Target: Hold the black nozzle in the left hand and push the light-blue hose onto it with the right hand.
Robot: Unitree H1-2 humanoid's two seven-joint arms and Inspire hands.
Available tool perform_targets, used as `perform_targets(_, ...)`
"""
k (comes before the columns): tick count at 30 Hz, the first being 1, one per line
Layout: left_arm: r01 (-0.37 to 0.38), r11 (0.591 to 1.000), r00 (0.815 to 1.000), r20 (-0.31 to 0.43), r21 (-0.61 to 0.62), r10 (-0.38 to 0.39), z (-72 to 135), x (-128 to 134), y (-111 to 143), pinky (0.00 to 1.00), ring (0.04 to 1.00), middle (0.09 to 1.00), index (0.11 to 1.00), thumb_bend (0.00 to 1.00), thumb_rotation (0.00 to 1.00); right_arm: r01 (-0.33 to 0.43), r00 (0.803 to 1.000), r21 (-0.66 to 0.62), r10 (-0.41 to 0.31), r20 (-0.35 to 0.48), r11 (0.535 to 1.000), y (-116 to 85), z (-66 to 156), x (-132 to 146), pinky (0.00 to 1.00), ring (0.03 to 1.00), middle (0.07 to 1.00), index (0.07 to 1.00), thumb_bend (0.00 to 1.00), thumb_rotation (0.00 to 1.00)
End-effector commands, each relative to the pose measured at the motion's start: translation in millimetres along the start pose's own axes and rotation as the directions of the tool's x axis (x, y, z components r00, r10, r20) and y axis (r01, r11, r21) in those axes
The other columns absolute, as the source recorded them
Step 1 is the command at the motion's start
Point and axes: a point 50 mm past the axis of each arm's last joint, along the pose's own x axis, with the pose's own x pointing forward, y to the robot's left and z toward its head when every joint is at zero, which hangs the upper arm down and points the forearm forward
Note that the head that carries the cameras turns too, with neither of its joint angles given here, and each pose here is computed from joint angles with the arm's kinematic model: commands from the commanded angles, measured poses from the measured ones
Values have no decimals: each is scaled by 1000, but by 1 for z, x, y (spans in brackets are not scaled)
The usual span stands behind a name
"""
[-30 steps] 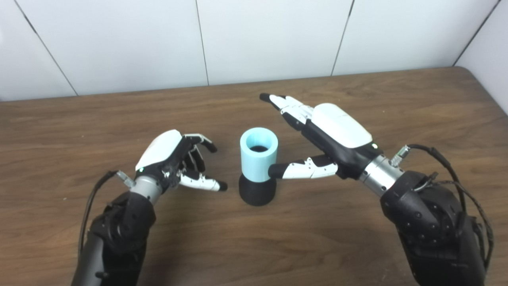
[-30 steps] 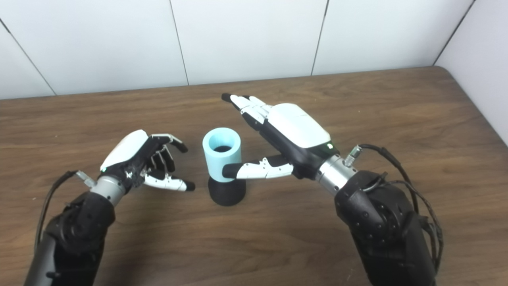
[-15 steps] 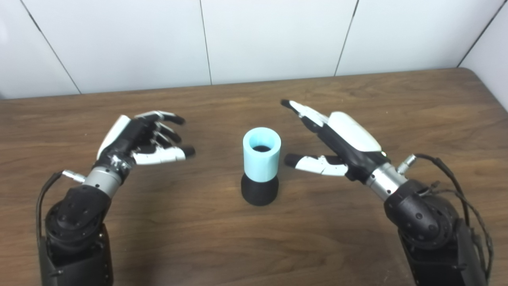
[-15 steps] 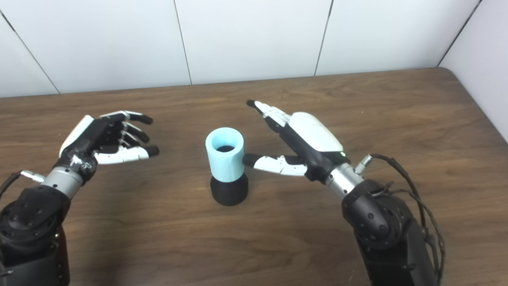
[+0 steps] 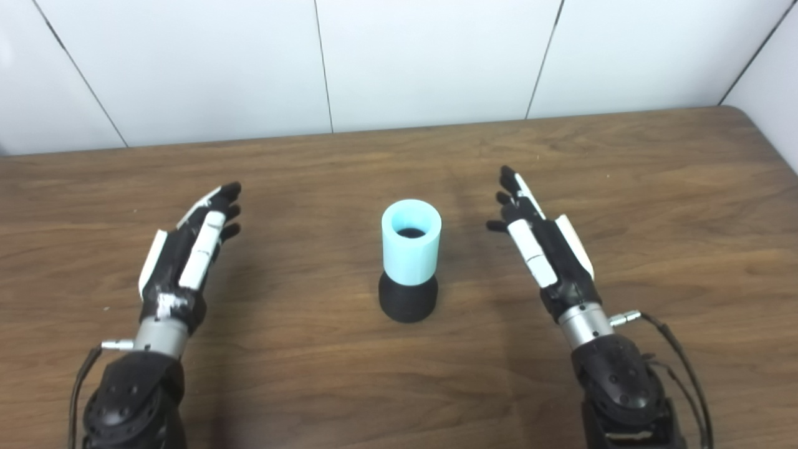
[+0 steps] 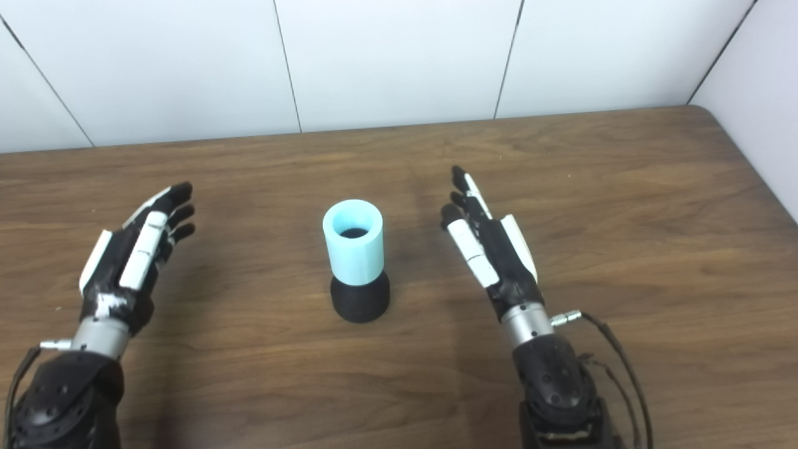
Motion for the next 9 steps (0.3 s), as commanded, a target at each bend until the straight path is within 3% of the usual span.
perform_targets(1,-5,1000,998,64,1,5,8,1,0,999,996,998,970,531,927,33,997,24,-35,73,999,-3,7,1,849,961,984,989,535,1000)
perform_targets(9,-32,999,998,62,-16,32,-26,-14,3,1000,1000,1000,1000,465,990,66,998,84,-67,10,994,-2,-17,-7,905,954,957,965,626,1000)
